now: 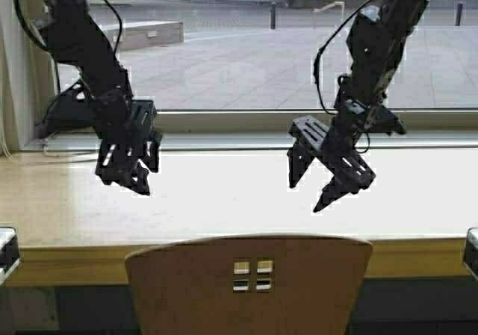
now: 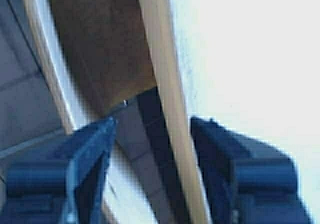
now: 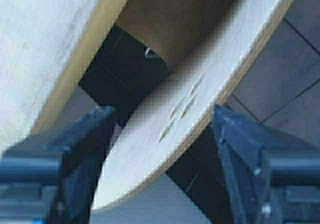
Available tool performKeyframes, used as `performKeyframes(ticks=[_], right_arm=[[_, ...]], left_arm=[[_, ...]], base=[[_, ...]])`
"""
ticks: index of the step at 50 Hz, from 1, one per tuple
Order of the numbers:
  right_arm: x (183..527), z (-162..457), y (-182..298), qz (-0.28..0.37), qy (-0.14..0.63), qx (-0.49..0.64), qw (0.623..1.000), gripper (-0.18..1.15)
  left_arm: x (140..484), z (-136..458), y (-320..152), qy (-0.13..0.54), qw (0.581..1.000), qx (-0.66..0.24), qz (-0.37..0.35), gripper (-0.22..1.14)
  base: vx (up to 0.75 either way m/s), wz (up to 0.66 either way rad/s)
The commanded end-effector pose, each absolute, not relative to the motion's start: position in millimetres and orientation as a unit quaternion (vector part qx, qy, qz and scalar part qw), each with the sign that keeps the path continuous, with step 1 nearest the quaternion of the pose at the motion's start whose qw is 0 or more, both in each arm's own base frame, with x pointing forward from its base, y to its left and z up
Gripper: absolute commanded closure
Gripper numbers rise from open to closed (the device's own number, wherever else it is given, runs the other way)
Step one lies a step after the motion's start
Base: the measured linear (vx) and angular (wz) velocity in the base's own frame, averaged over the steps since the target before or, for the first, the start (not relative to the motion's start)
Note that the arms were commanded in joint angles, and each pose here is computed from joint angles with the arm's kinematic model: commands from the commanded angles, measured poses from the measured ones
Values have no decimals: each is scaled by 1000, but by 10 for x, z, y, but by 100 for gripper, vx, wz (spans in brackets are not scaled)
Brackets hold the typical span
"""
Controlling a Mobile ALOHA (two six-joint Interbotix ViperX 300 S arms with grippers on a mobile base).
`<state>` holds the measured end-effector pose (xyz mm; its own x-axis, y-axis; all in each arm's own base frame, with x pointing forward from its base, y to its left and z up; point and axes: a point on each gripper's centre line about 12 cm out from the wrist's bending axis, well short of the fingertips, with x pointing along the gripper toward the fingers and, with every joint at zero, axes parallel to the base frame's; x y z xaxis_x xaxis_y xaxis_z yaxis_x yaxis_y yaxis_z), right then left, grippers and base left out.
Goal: Push the chairs under the table
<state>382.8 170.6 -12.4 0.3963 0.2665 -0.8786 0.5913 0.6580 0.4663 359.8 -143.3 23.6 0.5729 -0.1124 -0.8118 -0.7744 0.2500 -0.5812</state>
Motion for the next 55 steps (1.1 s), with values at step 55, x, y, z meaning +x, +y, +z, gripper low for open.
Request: performKeyframes(ticks=[55], right_arm=[[3240,2012,1110,104,320,123,934,5]], left_arm=[[2868,2039,-1570,361,910,-97,-181,-4]], base=[[-7,38]])
